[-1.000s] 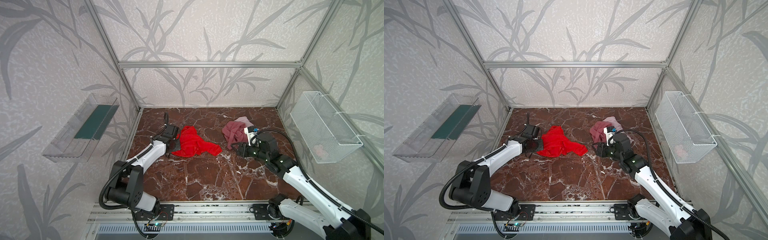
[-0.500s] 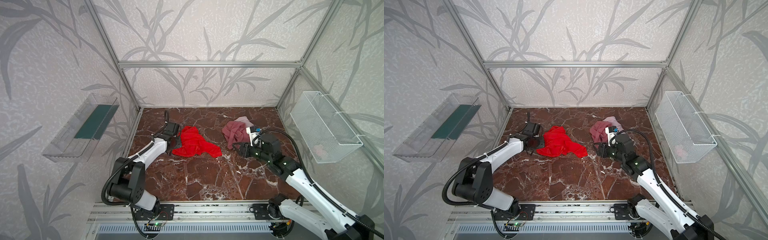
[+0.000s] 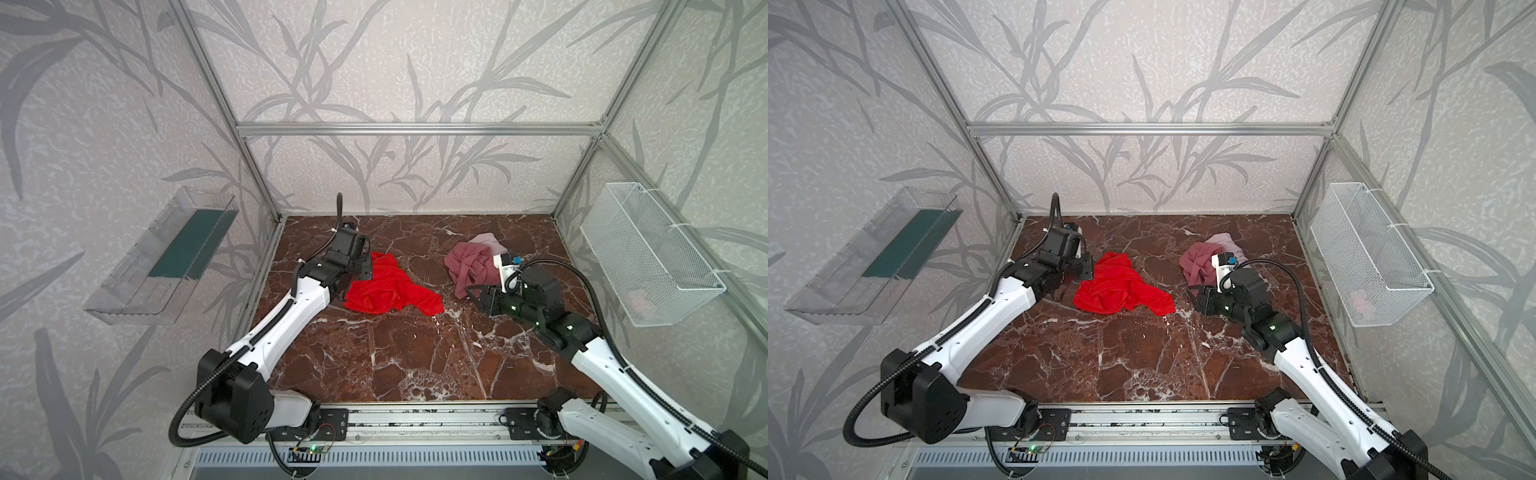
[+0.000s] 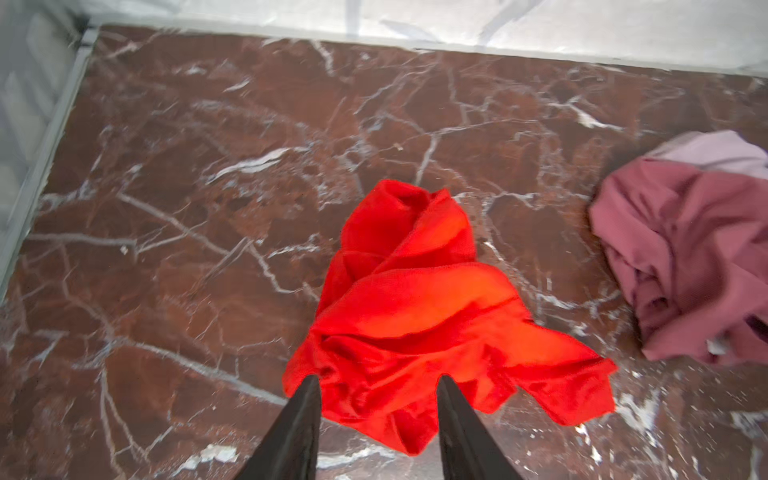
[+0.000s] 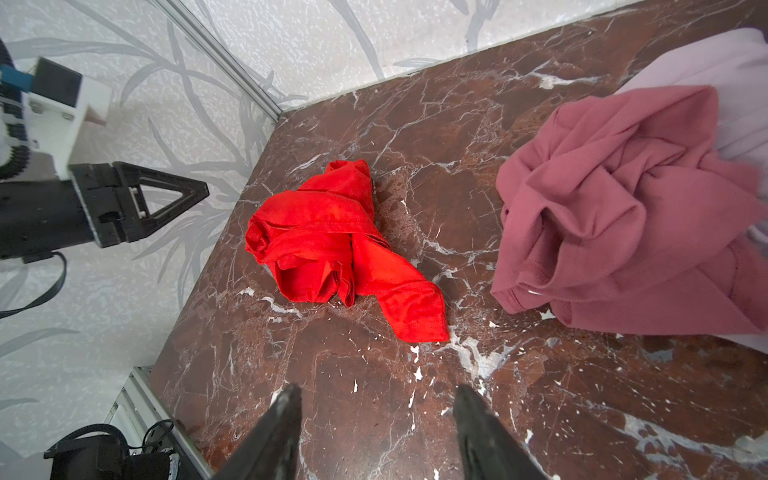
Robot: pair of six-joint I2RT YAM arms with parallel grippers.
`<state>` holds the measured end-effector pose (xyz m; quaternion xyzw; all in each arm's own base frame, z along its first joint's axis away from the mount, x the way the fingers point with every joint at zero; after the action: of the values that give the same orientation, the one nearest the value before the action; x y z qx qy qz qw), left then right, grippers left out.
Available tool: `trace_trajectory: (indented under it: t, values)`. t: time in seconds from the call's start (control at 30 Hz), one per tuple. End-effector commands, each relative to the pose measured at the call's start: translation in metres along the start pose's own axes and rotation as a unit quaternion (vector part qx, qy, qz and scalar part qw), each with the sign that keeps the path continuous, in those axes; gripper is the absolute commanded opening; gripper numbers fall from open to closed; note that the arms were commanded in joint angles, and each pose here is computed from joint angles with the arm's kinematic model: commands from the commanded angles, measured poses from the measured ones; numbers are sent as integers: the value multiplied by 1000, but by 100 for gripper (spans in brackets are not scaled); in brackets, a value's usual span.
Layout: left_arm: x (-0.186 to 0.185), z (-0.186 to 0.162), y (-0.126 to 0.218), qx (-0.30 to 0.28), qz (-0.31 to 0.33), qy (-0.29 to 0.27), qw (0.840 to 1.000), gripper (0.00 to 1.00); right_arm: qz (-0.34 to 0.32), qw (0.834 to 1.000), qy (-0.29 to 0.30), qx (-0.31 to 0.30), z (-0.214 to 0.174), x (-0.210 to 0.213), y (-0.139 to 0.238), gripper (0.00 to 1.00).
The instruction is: Pick out a specific cloth from the pile
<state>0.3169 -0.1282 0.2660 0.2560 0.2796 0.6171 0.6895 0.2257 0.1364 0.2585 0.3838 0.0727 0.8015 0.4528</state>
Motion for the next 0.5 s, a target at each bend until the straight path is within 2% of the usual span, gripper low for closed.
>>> trace_trajectory:
  t: [0.0, 0.2, 0.47]
  values:
    - [-32, -6, -9, 22, -39, -39, 998, 47, -9, 1000, 13, -22, 10, 3, 9, 59]
    - [-94, -30, -44, 38, -133, -73, 988, 54, -17, 999, 19, -20, 9, 0, 10, 59]
    - [-140, -62, -90, 103, -162, -91, 977, 59, -30, 999, 3, -33, 18, -13, 28, 59]
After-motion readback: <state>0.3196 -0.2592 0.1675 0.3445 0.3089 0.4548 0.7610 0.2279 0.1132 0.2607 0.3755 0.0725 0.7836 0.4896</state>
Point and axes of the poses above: each gripper's point midway between its finger pads, its own y axis back along the fingers, its own x axis along the line the jaws close on, z = x × y, the point moved 7 cm from there along y, back along the fingers, and after that the axes turned 3 degrees about -y, right-handed, at the moved point
